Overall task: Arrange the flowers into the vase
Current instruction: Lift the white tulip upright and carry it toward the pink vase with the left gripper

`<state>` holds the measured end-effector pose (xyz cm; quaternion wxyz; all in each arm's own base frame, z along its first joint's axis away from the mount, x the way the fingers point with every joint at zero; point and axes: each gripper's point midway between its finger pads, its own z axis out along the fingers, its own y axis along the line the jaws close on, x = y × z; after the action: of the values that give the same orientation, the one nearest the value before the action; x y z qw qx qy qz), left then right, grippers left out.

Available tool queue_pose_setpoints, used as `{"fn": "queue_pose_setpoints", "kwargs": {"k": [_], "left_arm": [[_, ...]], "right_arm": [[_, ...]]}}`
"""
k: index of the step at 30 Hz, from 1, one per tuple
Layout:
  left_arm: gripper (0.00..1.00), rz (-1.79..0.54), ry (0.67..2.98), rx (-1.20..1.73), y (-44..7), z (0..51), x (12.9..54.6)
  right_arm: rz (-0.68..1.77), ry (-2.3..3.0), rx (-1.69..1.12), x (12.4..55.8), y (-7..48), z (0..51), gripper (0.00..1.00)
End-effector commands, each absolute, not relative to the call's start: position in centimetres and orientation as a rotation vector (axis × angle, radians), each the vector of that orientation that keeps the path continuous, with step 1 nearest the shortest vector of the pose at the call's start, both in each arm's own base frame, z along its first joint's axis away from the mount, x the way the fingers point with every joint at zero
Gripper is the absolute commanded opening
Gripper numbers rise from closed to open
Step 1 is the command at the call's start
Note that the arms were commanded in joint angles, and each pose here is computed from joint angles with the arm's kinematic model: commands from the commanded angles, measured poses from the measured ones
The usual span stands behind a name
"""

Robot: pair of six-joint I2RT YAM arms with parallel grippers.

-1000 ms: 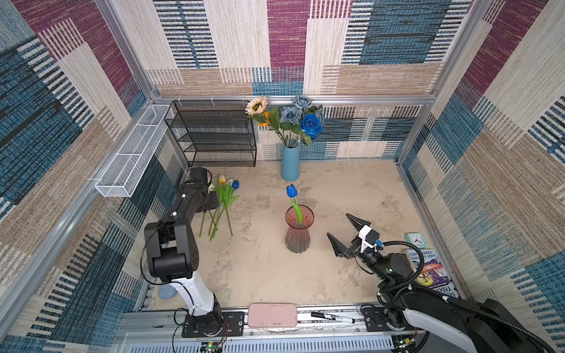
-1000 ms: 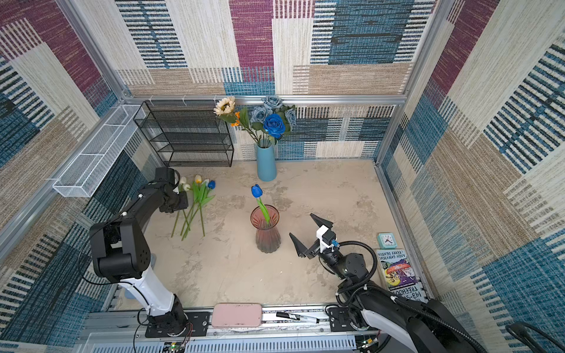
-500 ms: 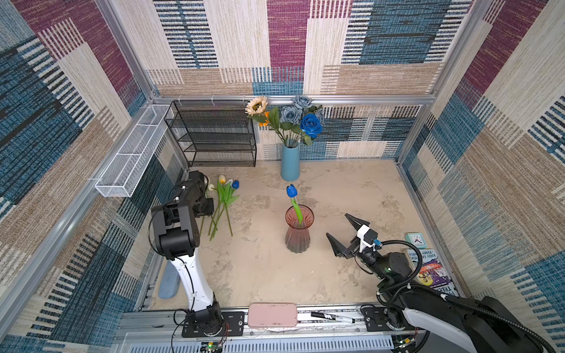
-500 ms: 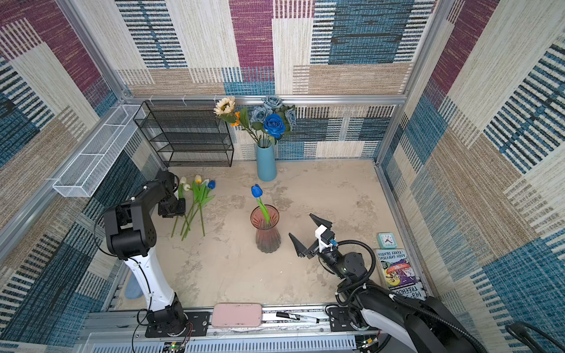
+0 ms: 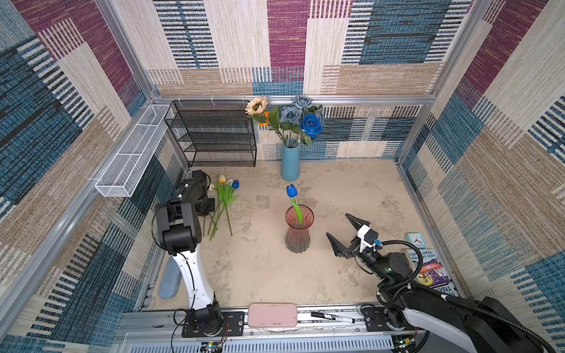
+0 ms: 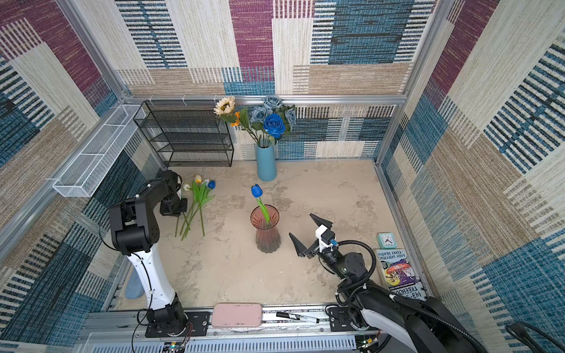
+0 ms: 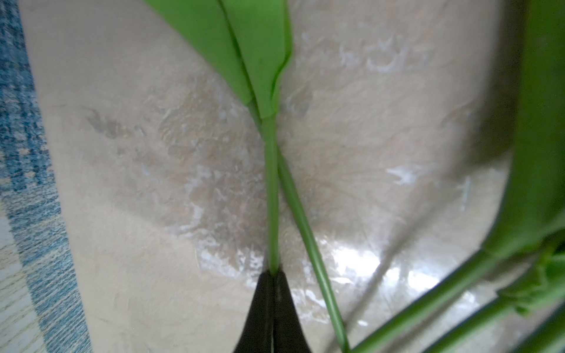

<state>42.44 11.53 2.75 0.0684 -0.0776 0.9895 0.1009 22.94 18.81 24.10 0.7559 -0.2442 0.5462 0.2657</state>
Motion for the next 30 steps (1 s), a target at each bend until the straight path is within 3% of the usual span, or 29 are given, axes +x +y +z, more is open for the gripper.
{"fn": "queue_pose_setpoints", "kwargs": {"k": [1, 12, 16, 21, 30], "left_arm": [[0.0, 0.304, 2.956, -0.188, 10.8, 4.8, 42.0], [0.0, 0.232, 2.692, -0.208, 5.9, 13.7, 40.9], [0.0, -0.014, 2.498, -0.203, 1.8, 16.2, 40.0], [0.0, -0.435, 2.067, -0.048, -5.3, 21.8, 38.7], [0.0, -0.726, 1.606, 0.32, -14.5, 30.6, 33.3]], "right_arm": [[0.58, 1.167, -0.517, 22.9, 18.7, 24.8, 1.0], [0.583, 1.161, -0.501, 22.8, 18.4, 25.0, 1.0], [0.588, 1.158, -0.495, 22.7, 18.3, 25.1, 1.0], [0.598, 1.152, -0.496, 22.6, 18.4, 25.2, 1.0], [0.595, 1.145, -0.505, 22.3, 18.4, 25.3, 1.0]]}}
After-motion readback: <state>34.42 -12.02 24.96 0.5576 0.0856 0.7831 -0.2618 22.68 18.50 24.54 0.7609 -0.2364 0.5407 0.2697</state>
